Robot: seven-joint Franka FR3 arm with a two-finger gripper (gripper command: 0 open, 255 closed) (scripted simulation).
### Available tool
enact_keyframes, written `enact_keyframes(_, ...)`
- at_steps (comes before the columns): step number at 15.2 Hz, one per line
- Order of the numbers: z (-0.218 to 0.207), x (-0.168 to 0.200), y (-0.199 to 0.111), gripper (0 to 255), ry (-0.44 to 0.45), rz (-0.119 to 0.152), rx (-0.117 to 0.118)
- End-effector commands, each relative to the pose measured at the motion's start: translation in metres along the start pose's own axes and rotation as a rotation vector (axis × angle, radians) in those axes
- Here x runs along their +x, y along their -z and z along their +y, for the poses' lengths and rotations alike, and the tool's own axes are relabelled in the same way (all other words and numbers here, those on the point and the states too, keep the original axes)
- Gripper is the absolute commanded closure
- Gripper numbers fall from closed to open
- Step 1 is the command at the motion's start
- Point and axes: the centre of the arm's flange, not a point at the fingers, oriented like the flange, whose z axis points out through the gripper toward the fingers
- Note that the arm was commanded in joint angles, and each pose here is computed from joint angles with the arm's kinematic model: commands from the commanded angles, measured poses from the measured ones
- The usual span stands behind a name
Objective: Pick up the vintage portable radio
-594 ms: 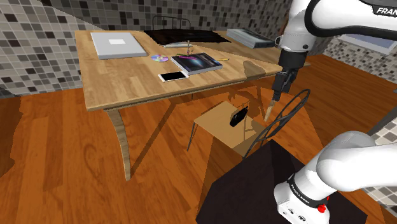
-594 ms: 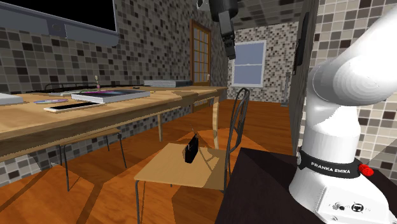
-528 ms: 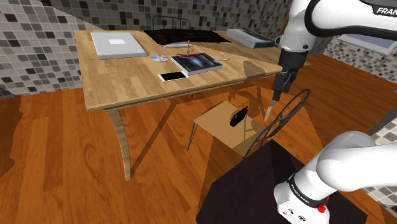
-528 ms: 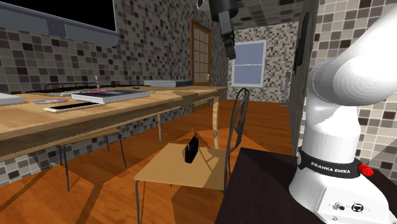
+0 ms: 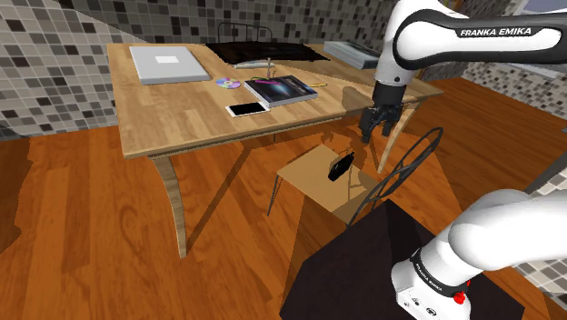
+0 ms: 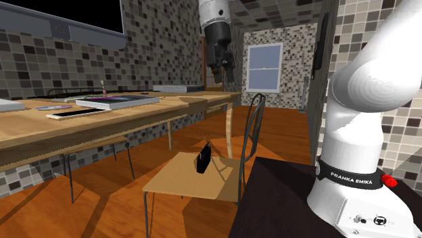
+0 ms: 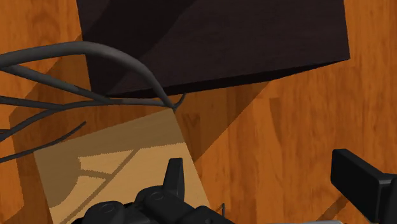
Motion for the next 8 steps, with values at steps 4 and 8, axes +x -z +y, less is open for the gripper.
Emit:
enact_keyframes(4,0.02,0.052,-0.036,0,-0.164,0.017,0.033)
enact_keyframes(8,0.043,0.091,-0.062,0,-0.292,0.029,0.06)
